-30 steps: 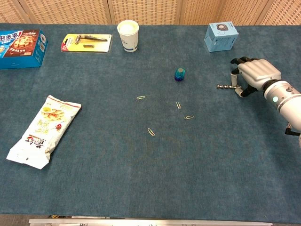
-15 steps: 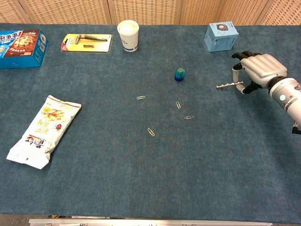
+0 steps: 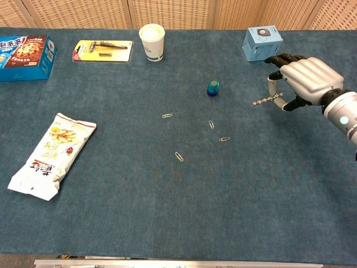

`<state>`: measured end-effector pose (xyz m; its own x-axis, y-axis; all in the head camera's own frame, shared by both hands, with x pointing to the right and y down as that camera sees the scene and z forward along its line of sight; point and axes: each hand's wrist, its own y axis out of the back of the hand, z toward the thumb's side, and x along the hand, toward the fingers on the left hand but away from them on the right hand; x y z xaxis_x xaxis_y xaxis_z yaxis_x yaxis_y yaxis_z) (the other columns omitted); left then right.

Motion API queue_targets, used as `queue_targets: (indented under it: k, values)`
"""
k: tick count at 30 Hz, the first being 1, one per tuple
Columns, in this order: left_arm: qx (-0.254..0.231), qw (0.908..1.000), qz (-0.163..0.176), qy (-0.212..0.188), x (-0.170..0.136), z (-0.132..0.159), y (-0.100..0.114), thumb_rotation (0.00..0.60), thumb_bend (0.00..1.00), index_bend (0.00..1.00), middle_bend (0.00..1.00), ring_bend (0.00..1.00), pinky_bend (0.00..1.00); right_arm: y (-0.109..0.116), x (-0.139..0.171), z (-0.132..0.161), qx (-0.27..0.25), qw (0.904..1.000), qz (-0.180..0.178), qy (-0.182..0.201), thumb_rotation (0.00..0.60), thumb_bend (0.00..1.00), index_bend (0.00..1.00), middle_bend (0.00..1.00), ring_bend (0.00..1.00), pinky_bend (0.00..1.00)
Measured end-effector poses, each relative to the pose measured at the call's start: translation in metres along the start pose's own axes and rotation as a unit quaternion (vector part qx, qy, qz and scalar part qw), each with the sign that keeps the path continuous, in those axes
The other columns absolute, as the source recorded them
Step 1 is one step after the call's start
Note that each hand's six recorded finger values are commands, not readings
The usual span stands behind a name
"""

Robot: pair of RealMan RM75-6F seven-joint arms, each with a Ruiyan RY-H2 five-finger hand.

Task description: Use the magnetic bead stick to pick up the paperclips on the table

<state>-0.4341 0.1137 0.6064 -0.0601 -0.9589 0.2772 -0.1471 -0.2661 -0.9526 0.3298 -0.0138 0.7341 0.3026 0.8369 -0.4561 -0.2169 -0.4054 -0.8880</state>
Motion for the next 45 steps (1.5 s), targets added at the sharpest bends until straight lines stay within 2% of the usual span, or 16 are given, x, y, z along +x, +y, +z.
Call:
queue_targets:
  k: [14,24,36,45]
  values:
    - [0.023,0.9984,0.030,0.042,0.005,-0.018,0.010,0.600,0.10,0.54,0.46,0.34,0.44,0.001,0.019,0.043,0.000,0.9973,0.004,0.073,0.600,0.35,0.57,0.10,0.03,0.14]
    - [0.032,0.9968,0.034,0.064,0.004,-0.026,0.015,0.600,0.10,0.54,0.47,0.34,0.44,-0.005,0.029,0.067,0.013,0.9939,0.018,0.108,0.600,0.35,0.57,0.10,0.03,0.14]
    - [0.027,0.9959,0.036,0.079,0.003,-0.032,0.021,0.600,0.10,0.54,0.46,0.34,0.44,-0.010,0.032,0.081,0.016,0.9915,0.025,0.127,0.600,0.35,0.57,0.10,0.02,0.14]
    - [0.026,0.9958,0.035,0.081,0.003,-0.032,0.022,0.600,0.10,0.54,0.47,0.34,0.44,-0.003,0.022,0.081,0.012,0.9927,0.019,0.118,0.600,0.35,0.57,0.10,0.03,0.14]
